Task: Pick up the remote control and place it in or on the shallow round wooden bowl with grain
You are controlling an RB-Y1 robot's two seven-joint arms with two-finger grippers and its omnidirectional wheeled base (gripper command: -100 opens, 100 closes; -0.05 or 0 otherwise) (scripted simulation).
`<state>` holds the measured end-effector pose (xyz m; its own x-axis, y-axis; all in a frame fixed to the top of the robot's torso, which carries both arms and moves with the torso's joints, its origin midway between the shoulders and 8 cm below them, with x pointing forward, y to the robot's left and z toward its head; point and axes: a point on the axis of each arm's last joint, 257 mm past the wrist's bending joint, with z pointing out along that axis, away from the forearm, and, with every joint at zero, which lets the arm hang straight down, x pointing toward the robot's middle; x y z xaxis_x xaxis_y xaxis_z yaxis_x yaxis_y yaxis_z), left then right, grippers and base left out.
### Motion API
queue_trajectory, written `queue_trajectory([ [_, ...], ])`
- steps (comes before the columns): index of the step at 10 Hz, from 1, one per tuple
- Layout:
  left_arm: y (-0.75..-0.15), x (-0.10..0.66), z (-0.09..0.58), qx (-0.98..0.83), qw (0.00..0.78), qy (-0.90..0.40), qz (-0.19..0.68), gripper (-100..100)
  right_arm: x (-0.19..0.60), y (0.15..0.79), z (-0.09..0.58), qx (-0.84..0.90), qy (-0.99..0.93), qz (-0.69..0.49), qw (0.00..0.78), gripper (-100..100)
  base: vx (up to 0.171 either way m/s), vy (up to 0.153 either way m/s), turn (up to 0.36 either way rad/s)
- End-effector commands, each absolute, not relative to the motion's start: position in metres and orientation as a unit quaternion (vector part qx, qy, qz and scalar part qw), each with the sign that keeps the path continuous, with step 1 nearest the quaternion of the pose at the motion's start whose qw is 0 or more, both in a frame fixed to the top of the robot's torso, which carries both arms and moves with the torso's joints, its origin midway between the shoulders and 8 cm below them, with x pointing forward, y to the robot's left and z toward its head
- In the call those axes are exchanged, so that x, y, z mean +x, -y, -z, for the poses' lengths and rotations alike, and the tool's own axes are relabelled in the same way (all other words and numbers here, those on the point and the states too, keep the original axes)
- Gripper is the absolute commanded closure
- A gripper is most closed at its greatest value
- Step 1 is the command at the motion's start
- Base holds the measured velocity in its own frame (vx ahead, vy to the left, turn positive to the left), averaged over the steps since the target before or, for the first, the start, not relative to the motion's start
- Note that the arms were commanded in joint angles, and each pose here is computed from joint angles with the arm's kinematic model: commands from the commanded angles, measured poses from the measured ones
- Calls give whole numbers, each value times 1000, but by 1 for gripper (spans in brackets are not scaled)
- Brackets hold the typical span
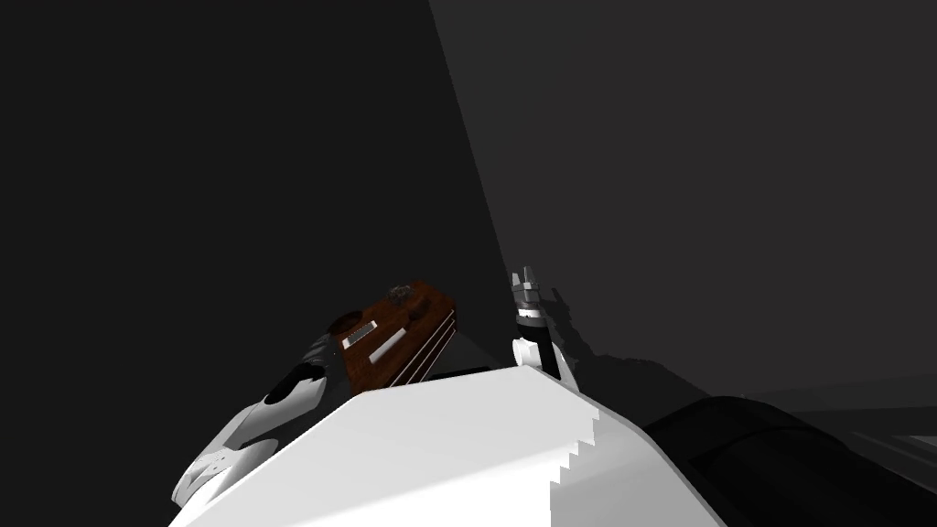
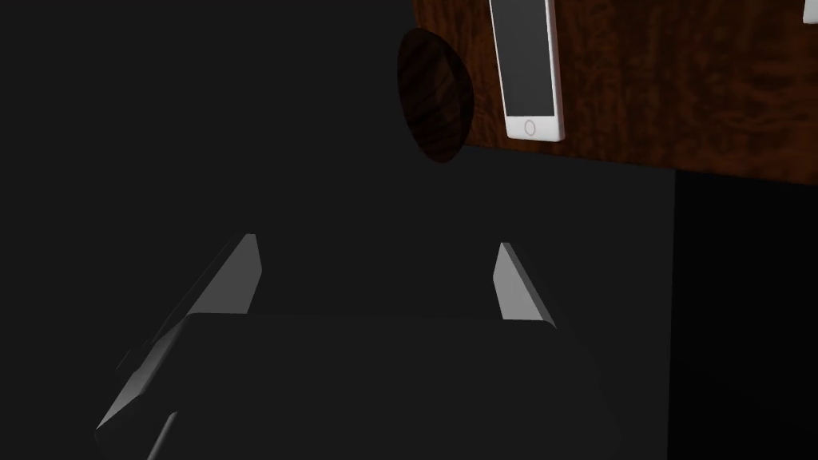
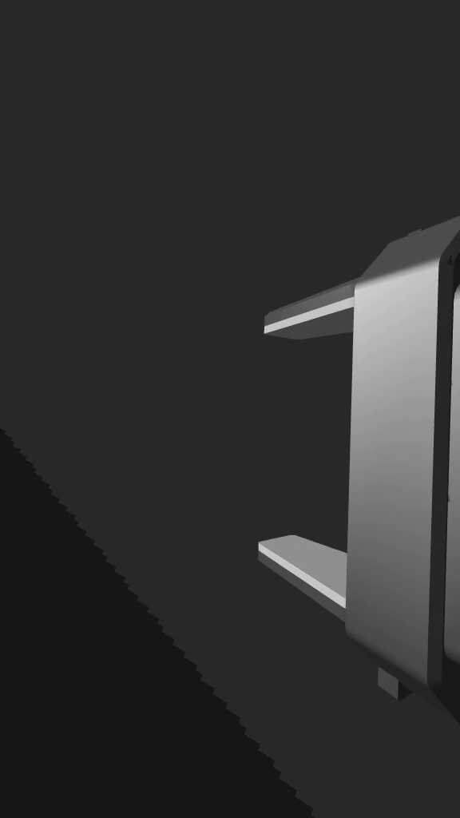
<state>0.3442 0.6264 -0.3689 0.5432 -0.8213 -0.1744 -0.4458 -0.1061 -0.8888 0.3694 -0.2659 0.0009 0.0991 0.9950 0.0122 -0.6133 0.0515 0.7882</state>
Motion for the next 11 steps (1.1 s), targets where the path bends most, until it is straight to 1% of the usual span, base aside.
queue_trajectory([
  [1,-648,332,376,-745,493,-416,169,-100,369,266,-1,329,-290,-605,664,0,-18,17,-241],
  [4,-669,298,410,-787,459,-389,131,-100,369,266,-1,329,-290,-605,664,0,-29,35,-210],
  [5,-684,285,417,-810,447,-362,119,-100,369,266,-1,329,-290,-605,664,0,-29,30,-211],
  [6,-683,277,427,-817,436,-361,109,-100,369,266,-1,329,-290,-605,664,0,-20,34,-165],
  [7,-683,277,427,-817,436,-361,109,-100,369,266,-1,329,-290,-605,664,0,-5,20,-4],
  [8,-693,258,441,-842,415,-332,92,-100,369,266,-1,329,-290,-605,664,0,-12,19,-194],
  [11,-697,235,460,-870,383,-301,71,-100,369,266,-1,329,-290,-605,664,0,-20,37,-205],
])
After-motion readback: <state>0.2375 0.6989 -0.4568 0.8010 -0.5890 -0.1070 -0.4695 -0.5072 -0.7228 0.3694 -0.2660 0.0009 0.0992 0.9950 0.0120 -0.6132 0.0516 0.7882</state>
